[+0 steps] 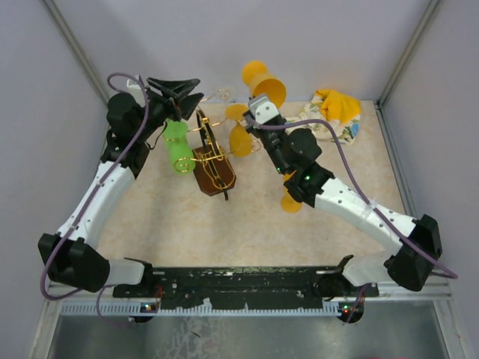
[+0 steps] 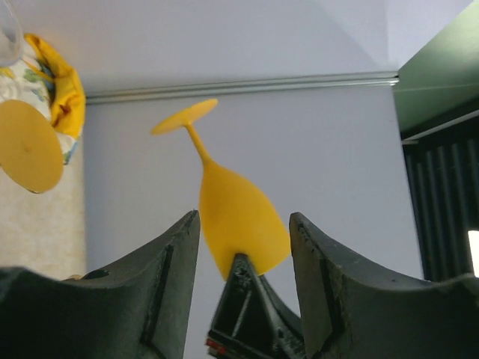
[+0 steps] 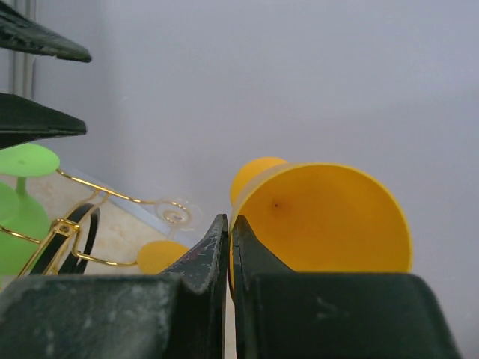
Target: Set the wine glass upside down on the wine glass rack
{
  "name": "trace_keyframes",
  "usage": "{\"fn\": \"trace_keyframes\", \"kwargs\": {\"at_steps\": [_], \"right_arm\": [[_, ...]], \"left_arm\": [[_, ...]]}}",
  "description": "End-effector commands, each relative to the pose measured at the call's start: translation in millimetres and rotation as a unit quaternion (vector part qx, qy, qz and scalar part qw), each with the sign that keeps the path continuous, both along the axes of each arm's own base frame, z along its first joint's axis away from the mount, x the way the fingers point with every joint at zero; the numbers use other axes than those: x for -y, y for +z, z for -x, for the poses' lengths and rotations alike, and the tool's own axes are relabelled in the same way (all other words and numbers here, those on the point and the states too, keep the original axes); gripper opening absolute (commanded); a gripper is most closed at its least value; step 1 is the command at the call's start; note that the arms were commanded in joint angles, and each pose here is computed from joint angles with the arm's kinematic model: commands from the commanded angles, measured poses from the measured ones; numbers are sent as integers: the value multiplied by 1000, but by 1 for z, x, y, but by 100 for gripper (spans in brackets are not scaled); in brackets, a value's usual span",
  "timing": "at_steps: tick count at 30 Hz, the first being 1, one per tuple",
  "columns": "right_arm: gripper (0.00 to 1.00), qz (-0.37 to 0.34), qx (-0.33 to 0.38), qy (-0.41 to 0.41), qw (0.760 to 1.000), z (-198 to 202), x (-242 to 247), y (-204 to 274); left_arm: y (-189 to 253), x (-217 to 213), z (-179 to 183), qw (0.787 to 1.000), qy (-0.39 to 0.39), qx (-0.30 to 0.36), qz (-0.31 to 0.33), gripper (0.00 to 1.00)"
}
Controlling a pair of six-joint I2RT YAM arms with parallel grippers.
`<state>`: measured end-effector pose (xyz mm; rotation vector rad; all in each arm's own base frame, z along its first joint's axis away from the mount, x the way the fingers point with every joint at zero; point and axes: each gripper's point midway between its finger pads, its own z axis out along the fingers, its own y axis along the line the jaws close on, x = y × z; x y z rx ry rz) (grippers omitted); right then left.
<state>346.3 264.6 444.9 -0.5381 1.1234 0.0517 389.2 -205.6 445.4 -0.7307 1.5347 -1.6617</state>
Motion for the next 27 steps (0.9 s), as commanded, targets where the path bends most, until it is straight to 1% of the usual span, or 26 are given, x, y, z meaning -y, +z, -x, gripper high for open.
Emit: {"fn": "trace_keyframes", "kwargs": {"at_steps": [1,7,10,13,18,27], "right_arm": [[0,-42,99,34,994,22,-23,38],[0,-43,136,93,985,46,-66,32],[0,-36,159,103,981,57,-80,30],[0,-30,168,109,979,62,-90,28],[0,-18,179,114,977,65,-99,26],[0,-17,177,168,970,82,-119,20]], "left_arm": [[44,-8,18,996,-8,27,87,57],[43,-8,21,994,-18,19,104,54],[38,-8,21,994,-19,13,105,52],[30,-9,20,995,-11,6,97,51],[16,-13,19,997,5,-6,73,52],[7,-6,17,997,-16,-15,72,52]]}}
